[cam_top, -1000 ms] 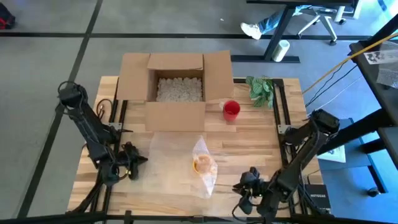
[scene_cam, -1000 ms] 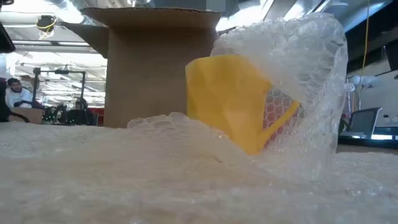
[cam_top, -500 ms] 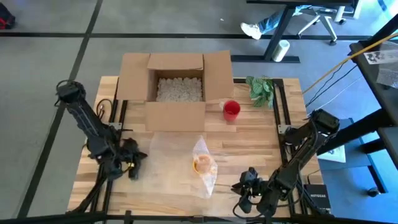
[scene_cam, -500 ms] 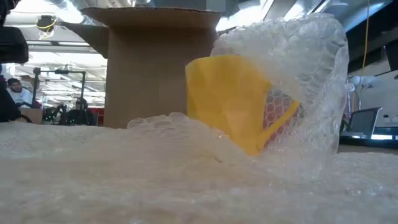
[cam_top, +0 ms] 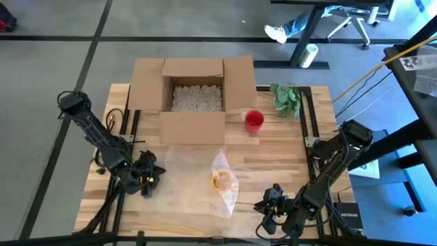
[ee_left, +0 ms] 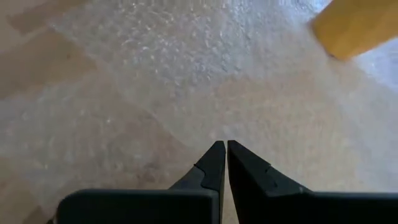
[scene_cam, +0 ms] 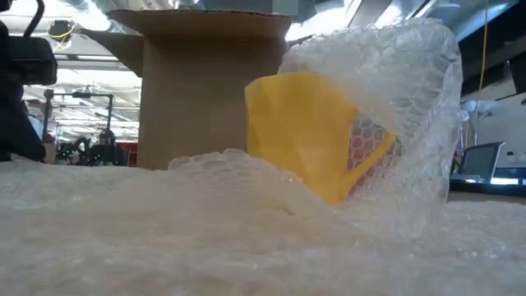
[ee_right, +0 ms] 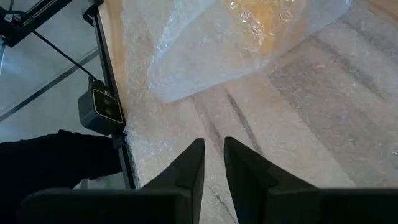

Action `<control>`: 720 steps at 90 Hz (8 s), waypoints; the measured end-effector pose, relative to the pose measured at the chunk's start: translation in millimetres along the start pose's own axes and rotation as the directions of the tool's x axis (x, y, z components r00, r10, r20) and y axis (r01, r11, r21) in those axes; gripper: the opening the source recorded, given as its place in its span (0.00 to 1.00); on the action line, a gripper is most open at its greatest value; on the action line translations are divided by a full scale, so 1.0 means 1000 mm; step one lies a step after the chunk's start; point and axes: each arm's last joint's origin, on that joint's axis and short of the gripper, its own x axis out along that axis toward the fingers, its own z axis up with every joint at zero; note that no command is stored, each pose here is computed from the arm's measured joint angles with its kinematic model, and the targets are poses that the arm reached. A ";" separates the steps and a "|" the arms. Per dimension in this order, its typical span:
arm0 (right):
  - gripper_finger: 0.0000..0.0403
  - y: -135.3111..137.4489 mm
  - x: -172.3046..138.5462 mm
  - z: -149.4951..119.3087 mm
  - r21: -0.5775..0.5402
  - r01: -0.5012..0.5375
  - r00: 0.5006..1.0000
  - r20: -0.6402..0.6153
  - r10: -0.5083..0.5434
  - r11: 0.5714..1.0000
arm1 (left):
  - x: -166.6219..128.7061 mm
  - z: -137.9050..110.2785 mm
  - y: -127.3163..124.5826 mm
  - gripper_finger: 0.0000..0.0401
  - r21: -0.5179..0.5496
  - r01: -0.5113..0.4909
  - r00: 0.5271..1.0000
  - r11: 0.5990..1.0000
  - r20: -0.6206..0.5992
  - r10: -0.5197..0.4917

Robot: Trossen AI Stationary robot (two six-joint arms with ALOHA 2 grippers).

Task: Wrap mug
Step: Wrap the yellow mug with bubble wrap

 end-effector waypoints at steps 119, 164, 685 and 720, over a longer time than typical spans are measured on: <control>0.12 0.000 0.000 0.000 -0.022 0.003 1.000 0.014 -0.003 1.000 | 0.014 0.012 0.002 0.30 -0.039 -0.065 0.996 0.997 -0.057 0.063; 0.12 0.000 0.000 0.000 -0.031 0.001 1.000 0.014 0.000 1.000 | 0.015 0.018 -0.011 0.21 -0.010 0.057 0.997 0.998 -0.048 -0.057; 0.00 -0.010 0.165 0.189 -0.375 -0.035 0.791 -0.577 -0.204 0.926 | 0.065 -0.002 -0.134 0.00 0.018 0.460 0.885 0.888 0.063 -0.461; 0.00 -0.008 0.161 0.192 -0.389 -0.060 0.800 -0.570 -0.189 0.919 | 0.076 0.028 -0.153 0.00 0.187 0.542 0.784 0.819 0.239 -0.573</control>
